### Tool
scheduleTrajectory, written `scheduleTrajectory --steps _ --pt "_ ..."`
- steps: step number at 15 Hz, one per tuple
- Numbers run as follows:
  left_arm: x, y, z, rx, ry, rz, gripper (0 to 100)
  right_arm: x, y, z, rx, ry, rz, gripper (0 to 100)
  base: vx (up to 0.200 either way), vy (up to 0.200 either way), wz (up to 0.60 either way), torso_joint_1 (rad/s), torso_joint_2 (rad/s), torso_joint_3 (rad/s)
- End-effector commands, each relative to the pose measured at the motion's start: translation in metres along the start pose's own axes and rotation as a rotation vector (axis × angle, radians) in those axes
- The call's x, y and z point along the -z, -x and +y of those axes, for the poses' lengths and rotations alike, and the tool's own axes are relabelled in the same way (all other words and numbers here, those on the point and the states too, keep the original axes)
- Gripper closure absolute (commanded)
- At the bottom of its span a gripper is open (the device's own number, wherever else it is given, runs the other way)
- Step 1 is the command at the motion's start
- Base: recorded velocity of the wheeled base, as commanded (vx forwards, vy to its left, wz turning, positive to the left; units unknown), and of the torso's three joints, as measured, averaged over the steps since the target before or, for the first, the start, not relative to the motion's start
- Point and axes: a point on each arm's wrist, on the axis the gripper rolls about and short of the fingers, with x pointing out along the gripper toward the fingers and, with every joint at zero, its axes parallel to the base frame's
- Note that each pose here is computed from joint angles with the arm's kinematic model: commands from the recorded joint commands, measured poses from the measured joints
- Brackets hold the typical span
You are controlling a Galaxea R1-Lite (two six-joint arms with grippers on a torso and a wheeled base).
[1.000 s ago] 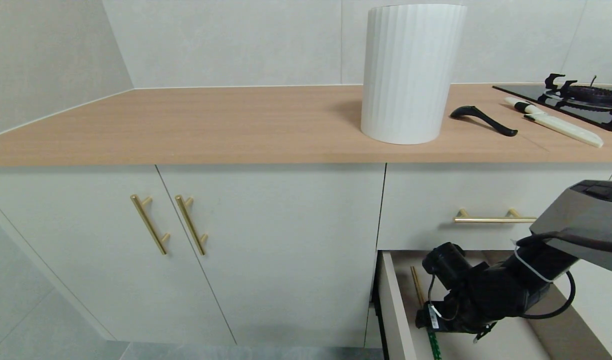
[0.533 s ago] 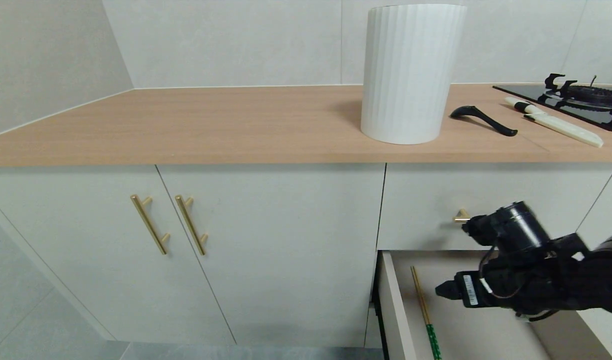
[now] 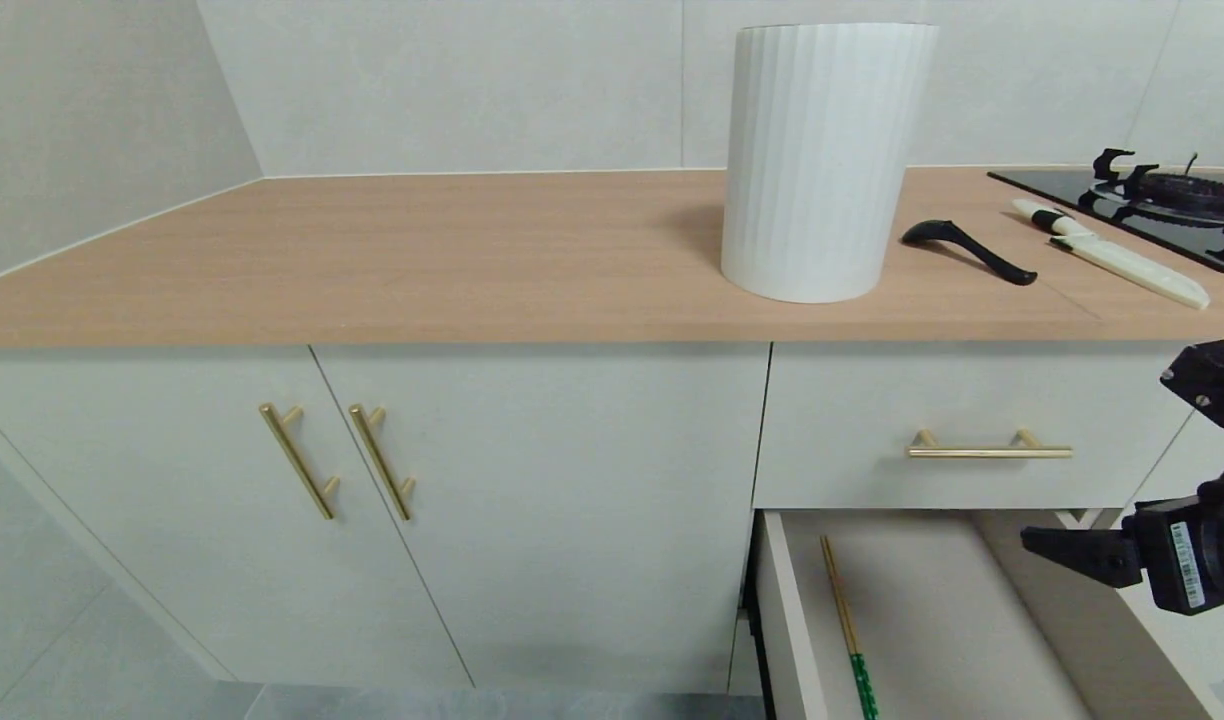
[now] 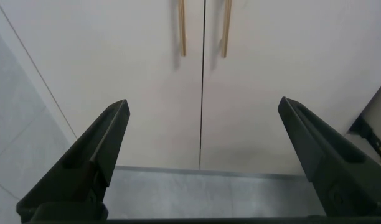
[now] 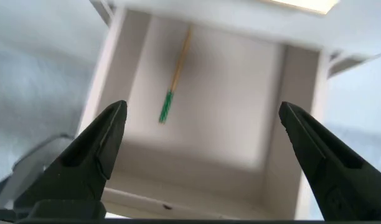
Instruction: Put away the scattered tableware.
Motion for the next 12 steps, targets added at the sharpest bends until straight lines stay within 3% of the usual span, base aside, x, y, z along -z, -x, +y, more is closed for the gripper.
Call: scheduleTrajectory --steps 1,12 --pt "0.0002 0.0000 0.0000 -0.002 0.001 0.001 0 -0.0004 0.0130 -0.0027 -0.001 -0.009 -0.050 0 0.000 0.000 0.00 0.080 -0.44 -0.359" --pt "0.0002 0.0000 0.0000 0.000 0.001 0.001 0 0.0003 0.0110 -0.0023 -0.002 0.007 -0.040 0 0.000 0.000 0.00 0.129 -0.48 -0.329"
